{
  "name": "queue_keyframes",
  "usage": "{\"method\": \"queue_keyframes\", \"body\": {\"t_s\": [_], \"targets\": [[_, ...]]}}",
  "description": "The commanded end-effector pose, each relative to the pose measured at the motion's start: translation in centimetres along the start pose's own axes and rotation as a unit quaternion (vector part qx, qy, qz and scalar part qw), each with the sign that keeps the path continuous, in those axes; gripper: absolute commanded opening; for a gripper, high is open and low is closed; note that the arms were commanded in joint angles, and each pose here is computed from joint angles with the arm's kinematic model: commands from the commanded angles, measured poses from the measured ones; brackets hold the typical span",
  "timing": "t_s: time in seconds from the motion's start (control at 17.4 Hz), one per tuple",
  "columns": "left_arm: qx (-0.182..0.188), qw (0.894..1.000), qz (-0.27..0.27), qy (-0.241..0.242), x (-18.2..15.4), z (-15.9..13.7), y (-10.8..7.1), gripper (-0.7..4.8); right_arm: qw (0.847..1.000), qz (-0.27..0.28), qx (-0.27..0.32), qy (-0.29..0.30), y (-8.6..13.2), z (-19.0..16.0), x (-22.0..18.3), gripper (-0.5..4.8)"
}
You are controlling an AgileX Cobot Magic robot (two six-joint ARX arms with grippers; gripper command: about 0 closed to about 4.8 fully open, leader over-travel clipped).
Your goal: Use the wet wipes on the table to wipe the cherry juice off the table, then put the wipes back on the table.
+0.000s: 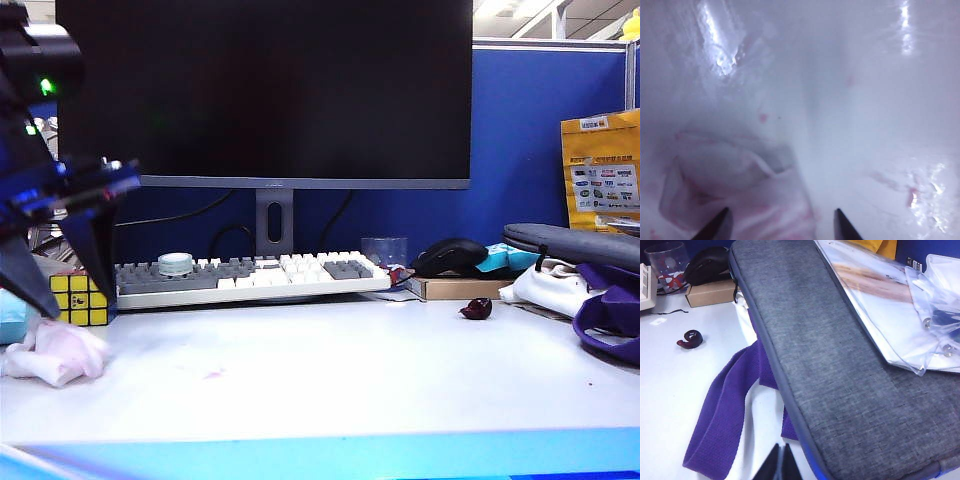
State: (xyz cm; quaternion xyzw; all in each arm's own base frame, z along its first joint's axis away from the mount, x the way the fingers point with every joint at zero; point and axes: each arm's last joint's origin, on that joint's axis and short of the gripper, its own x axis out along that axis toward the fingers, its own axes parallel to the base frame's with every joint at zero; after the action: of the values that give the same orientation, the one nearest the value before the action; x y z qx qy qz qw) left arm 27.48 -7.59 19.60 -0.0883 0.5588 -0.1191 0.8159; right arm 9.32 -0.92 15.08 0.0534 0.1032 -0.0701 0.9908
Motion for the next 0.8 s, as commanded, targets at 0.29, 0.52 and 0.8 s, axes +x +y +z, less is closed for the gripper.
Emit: {"method": "queue_keyframes", "body": {"t_s": [0.29,0.52,0.8], "targets": [[-0.005,0.999,0.012,0.04,2.0,-0.3,0.4,2.41,1.0,-0.002,-0.001,-0.001,0.0,0.0,0.0,0.0],[-0.001,0.997,0.066,0.041,2.5,-0.4,0.9,1.01,1.0,-0.002,-0.001,-0.001,0.0,0.0,0.0,0.0],[-0.003,0.994,0.08,0.08,5.1,-0.7,1.6,-0.06,1.0,-0.002,-0.001,-0.001,0.0,0.0,0.0,0.0]]}}
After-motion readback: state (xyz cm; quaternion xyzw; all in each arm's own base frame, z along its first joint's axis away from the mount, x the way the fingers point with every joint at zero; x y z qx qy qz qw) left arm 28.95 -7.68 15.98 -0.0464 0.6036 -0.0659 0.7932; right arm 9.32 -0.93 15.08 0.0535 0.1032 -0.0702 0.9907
